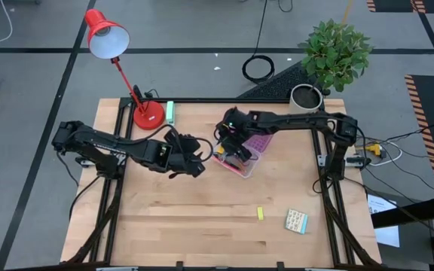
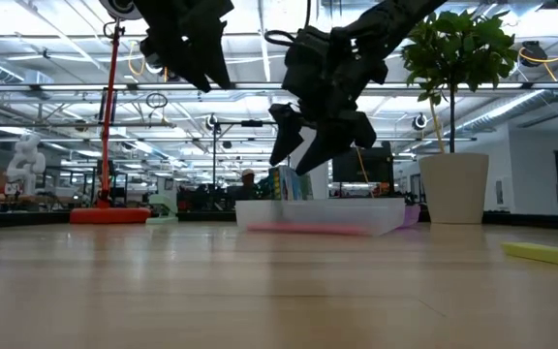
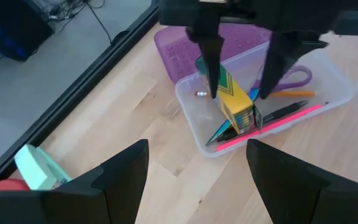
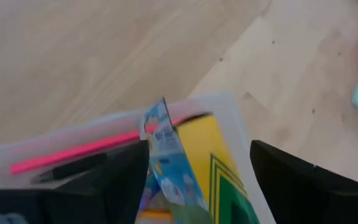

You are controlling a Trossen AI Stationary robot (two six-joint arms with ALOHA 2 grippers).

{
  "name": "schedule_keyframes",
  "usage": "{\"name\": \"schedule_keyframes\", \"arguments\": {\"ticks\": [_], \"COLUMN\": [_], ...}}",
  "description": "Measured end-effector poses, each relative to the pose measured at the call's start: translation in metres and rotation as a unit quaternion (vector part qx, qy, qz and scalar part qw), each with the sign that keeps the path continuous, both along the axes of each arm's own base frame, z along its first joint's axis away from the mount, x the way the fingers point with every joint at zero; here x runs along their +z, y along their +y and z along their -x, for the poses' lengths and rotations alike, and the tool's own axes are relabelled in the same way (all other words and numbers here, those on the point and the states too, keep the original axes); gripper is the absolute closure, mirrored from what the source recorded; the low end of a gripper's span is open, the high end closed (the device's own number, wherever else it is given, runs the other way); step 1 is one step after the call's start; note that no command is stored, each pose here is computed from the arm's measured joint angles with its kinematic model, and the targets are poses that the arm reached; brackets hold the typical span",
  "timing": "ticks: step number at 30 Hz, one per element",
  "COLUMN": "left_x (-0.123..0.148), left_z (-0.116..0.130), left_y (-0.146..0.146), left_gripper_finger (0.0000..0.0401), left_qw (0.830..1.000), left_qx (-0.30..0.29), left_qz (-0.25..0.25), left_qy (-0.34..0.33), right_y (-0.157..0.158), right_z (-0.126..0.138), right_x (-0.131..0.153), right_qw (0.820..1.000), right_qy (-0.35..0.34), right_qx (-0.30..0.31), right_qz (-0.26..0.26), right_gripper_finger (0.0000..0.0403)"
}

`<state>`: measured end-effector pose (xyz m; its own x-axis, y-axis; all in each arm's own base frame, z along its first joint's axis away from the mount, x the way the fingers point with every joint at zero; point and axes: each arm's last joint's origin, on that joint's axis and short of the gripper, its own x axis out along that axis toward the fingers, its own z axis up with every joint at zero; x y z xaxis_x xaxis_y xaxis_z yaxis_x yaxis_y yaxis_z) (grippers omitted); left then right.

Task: Pack school essentials
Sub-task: Put the yellow crayon box into the purple supply box

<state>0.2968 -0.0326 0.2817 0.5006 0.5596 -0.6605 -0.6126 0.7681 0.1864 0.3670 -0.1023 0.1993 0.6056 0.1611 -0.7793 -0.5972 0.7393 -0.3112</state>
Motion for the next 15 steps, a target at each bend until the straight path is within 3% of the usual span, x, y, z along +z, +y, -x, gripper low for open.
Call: {"name": "schedule_keyframes", "arguments": {"ticks": [15], "left_x": [0.006], "left_z": [-0.008], "left_y": [-0.001], "left_gripper_finger": [0.0128], "left_qw": [0.999], "left_qx": [-0.030], "left_qz": [-0.017], "left_qy": [-0.025], "right_y": [-0.008], "right_z": [0.001], "right_x": [-0.011], "right_qw": [1.000], "right_qy": [0.021], "right_qx": [0.005], "right_qz": [0.020], "right_gripper_finger": [0.0175]}}
